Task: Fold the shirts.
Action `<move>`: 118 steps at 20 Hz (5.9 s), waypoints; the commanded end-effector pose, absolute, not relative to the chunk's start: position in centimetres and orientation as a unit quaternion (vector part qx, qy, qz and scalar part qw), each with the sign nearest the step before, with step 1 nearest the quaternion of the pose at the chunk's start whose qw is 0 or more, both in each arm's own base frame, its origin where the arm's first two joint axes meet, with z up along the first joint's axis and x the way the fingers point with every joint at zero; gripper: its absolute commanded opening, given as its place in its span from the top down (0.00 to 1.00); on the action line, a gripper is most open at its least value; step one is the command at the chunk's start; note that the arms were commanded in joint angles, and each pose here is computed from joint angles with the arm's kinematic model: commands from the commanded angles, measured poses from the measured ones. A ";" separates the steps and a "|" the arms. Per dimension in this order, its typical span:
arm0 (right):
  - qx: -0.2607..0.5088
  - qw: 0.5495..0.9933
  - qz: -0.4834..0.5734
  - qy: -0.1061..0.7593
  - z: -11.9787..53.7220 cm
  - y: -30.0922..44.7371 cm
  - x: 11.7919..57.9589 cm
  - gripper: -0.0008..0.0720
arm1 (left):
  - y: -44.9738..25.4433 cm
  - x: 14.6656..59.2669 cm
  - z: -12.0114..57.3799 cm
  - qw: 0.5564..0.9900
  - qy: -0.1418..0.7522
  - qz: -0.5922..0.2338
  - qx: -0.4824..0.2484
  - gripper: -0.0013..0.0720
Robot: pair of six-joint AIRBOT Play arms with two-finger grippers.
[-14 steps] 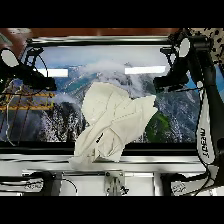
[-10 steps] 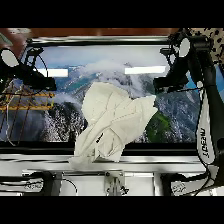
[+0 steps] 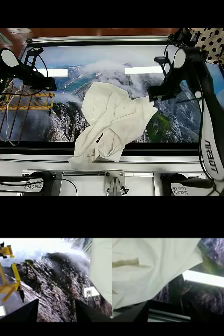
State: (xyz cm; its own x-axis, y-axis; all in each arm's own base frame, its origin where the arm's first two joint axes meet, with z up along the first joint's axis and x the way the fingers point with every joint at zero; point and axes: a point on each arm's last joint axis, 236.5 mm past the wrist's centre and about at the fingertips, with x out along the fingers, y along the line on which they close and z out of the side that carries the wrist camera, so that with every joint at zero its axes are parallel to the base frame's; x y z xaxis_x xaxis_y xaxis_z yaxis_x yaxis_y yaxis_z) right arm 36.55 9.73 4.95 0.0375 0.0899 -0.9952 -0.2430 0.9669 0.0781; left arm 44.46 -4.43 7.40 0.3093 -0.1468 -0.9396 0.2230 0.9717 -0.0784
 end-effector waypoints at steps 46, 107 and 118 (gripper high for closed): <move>-0.027 0.676 0.231 0.699 1.9 16.3 27.5 0.06 | -21.1 11.2 -7.0 0.702 0.616 -0.350 0.077 0.03; -0.172 0.843 0.128 0.493 24.6 16.7 31.2 0.87 | -20.0 35.0 26.5 0.895 0.363 -0.240 0.096 0.90; -0.264 0.763 0.216 0.549 15.3 22.4 34.4 0.87 | -16.1 41.4 17.3 0.864 0.467 -0.165 0.086 0.85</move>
